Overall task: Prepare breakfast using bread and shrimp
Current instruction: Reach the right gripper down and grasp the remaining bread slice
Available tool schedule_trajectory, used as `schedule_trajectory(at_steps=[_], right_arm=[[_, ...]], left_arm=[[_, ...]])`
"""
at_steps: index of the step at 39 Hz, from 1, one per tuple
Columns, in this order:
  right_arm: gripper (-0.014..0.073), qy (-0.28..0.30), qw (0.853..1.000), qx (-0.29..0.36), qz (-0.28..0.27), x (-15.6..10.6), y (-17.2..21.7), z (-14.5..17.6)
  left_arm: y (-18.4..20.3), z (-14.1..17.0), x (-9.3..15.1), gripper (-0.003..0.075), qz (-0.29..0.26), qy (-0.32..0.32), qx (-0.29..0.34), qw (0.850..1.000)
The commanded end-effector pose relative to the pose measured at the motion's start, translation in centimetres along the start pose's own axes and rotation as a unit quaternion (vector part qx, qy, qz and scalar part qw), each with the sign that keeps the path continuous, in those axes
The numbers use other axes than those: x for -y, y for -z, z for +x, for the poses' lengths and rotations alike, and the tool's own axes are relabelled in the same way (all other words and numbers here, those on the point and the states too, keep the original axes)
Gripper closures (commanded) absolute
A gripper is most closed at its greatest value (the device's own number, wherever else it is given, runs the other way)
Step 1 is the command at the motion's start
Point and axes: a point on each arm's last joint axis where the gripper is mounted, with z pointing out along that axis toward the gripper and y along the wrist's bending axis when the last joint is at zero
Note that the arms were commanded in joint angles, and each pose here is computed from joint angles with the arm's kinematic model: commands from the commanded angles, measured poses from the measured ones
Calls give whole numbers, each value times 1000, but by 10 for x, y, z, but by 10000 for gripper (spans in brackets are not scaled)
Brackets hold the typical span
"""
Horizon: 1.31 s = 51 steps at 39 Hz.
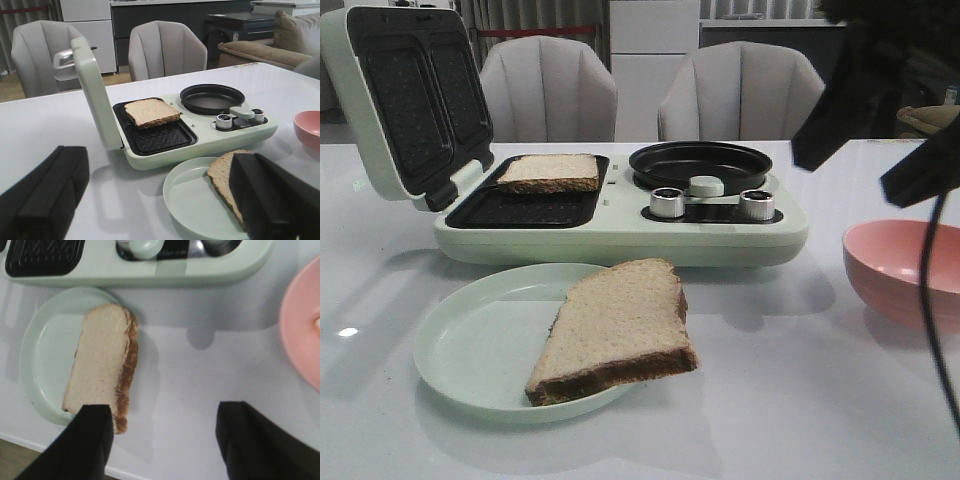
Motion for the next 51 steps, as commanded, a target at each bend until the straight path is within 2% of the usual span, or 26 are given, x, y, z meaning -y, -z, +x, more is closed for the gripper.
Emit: schedule_trajectory(at_steps=[1, 6, 11, 18, 24, 45, 48, 51], right_arm=[[50, -15, 999, 11, -34, -10, -14, -15], [50, -29, 996, -30, -75, -14, -42, -18], [50, -38, 994, -35, -97, -13, -63, -20], [50, -63, 993, -40, -88, -4, -89, -19], [50, -57, 993, -64, -85, 0, -109, -18], [54, -64, 988, -99, -97, -3, -143, -20], [88, -53, 989, -96, -100, -5, -142, -21], [166, -52, 988, -97, -107, -8, -142, -23]], left_arm=[[2, -14, 0, 95, 1, 8, 45, 999], [2, -14, 0, 95, 1, 8, 45, 999], [2, -14, 0, 95, 1, 8, 45, 999], [2, -14, 0, 95, 1, 8, 45, 999], [2, -14, 0, 95, 1, 8, 45, 999], [2, -14, 0, 95, 1, 8, 45, 999], [2, -14, 0, 95, 1, 8, 45, 999], [2, -14, 0, 95, 1, 8, 45, 999]])
